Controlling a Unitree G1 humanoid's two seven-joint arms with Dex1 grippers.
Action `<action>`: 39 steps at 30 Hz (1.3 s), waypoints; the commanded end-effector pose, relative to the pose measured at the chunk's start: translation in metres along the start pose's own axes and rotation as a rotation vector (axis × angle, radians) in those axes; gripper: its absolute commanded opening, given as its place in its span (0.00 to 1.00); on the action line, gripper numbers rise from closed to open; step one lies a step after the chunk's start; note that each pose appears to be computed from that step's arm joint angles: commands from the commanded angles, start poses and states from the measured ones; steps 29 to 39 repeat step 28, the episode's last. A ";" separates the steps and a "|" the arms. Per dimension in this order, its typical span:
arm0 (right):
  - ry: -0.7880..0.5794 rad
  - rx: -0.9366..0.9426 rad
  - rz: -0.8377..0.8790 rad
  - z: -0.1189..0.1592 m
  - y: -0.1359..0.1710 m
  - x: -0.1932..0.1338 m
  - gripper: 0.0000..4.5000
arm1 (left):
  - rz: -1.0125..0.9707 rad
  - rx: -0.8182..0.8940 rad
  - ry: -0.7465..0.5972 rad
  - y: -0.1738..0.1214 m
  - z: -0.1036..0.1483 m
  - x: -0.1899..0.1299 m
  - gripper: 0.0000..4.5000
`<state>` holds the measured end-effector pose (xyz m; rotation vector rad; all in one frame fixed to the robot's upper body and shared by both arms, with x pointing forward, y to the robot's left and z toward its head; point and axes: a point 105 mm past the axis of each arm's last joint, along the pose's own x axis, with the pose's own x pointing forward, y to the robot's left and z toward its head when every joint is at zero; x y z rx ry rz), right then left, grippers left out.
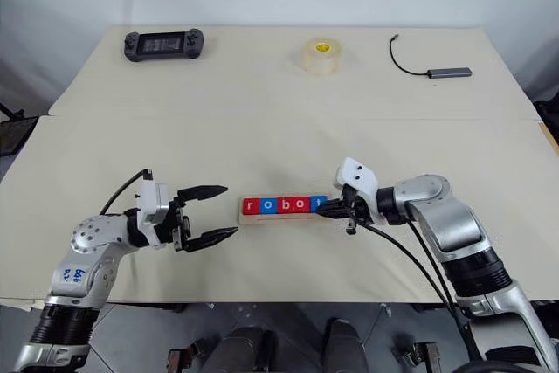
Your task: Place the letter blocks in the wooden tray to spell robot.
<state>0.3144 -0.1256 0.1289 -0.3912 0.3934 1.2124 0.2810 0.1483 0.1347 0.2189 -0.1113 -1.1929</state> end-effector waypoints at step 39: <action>-0.282 -0.189 -0.269 -0.022 0.004 -0.116 1.00 | 0.243 0.079 0.079 0.032 0.015 -0.053 1.00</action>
